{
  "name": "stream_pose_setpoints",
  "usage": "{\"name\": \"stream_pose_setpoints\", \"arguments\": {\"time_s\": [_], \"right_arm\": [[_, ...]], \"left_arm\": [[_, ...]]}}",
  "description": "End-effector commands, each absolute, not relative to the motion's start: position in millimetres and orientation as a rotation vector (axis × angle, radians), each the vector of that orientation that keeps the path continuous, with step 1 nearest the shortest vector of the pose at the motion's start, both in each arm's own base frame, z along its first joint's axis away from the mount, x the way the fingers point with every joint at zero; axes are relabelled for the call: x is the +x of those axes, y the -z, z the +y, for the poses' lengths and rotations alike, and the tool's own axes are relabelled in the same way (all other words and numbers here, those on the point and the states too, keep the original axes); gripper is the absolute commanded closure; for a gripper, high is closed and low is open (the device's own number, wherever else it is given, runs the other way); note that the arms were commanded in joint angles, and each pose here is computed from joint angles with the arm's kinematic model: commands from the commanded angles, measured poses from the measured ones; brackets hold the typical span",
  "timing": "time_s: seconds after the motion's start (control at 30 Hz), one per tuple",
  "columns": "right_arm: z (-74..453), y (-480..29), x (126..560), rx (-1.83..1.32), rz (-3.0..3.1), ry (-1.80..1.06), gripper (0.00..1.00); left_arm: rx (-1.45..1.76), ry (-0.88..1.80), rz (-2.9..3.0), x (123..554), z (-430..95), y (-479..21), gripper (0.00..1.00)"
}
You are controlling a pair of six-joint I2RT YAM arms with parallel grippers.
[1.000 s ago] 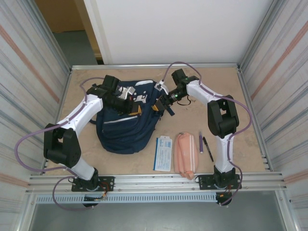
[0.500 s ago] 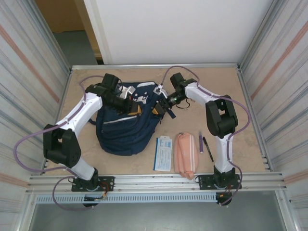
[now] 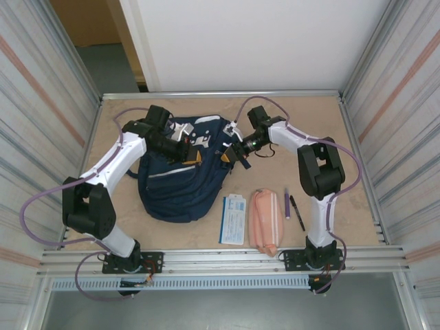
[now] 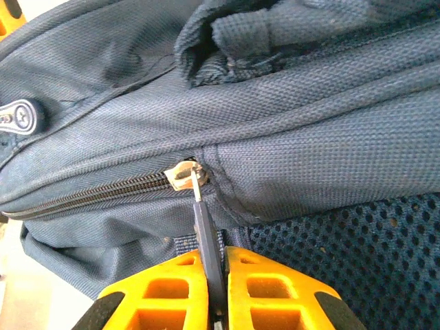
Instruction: Pack the student bag
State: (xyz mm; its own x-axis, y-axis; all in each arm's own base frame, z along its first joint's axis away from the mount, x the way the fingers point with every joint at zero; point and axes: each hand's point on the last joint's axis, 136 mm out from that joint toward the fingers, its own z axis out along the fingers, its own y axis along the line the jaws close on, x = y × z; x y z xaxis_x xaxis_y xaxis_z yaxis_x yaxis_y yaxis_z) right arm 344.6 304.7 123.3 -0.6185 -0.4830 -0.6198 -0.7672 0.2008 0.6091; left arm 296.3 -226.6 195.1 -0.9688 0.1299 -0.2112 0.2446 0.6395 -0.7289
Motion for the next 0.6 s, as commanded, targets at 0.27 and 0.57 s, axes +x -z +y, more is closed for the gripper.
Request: {"name": "stream_pose_setpoints", "arguments": {"time_s": [0.27,0.57], "right_arm": [[302,-146,357,-1.161,2.127,-1.278,0.77],[308,-153,357,-1.163,2.1,-1.35,0.89]], "left_arm": [[0.415,1.351,2.596,294,-237,-226,1.0],[0.407,1.356,2.588,290,-236,-227,1.0]]}}
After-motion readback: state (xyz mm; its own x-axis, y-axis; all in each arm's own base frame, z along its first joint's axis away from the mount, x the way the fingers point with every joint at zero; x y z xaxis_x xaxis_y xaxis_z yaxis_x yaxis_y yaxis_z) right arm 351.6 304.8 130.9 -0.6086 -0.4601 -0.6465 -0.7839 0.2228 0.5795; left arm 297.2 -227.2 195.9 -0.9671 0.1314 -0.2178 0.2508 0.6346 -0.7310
